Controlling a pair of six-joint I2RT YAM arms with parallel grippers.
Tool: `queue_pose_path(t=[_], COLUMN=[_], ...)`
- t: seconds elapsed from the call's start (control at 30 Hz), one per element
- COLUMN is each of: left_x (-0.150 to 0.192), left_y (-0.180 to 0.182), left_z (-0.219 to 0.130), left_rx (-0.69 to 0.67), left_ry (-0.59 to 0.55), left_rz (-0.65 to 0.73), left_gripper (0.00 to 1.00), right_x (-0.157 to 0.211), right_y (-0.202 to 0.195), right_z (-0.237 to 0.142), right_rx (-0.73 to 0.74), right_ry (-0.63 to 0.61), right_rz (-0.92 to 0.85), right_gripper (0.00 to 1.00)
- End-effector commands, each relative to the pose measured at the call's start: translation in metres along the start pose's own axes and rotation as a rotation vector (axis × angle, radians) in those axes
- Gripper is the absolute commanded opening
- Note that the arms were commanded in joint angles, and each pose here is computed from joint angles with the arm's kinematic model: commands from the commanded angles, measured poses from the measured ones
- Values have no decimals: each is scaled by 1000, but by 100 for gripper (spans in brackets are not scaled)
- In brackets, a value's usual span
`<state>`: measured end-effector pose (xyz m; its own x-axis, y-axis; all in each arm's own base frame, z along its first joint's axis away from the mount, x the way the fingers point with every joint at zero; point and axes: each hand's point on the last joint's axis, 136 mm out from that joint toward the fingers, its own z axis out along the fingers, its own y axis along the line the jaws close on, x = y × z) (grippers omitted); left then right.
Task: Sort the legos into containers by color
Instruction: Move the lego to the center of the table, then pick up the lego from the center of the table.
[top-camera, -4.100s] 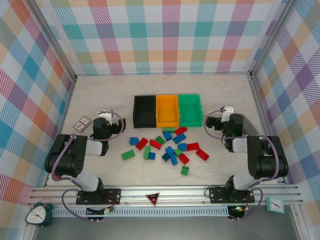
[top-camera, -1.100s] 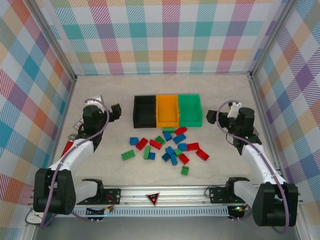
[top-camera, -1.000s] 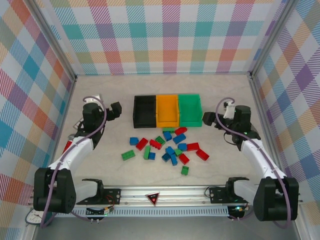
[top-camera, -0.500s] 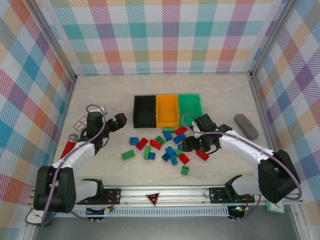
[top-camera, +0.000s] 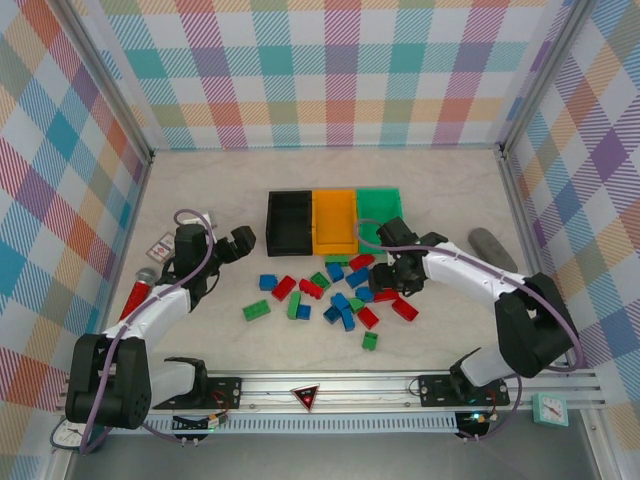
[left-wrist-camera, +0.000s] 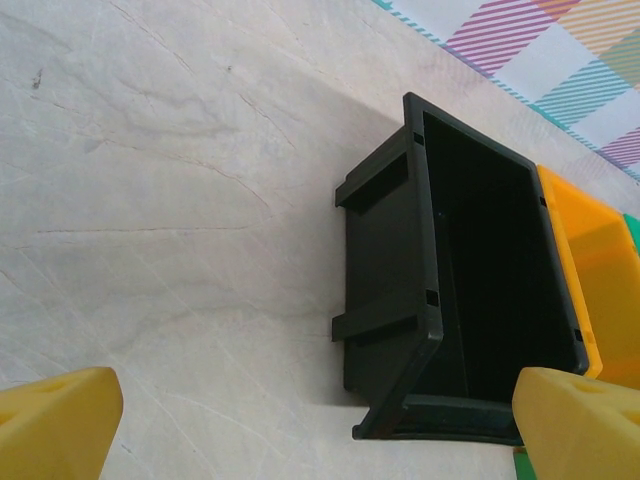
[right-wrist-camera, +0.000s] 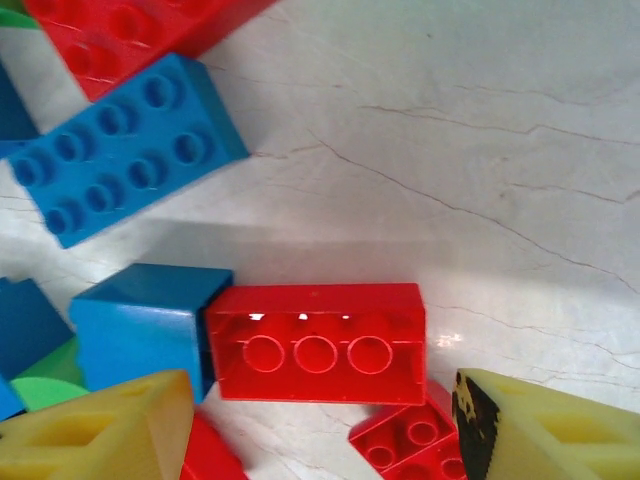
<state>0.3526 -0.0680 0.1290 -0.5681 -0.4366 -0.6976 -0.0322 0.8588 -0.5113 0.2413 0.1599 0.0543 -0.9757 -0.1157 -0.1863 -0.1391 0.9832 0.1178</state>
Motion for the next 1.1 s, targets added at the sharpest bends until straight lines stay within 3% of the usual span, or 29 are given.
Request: queue_pose_path(t=[0.0,0.2,0.43,0.83,1.07], left_x=[-1,-1,-2,0,0], left_y=[-6,-7,-7,-8,-8], left_z=[0,-1,-1,0,0], left_rx=[25,22,17,19,19], left_ry=[-16,-21,-20,-17,-17], left_rz=[12,20,24,29,32], left_gripper=[100,100,100,100,100], right_x=[4,7,10,-6,6], right_y=[-5,-2,-32,-23,-41], right_z=[7,24,23,-6,15], right_rx=[26,26,72,-64,46], right_ry=[33,84,85,-14,78], right_rz=[5,0,72,125,124], right_gripper=[70,70,69,70,78])
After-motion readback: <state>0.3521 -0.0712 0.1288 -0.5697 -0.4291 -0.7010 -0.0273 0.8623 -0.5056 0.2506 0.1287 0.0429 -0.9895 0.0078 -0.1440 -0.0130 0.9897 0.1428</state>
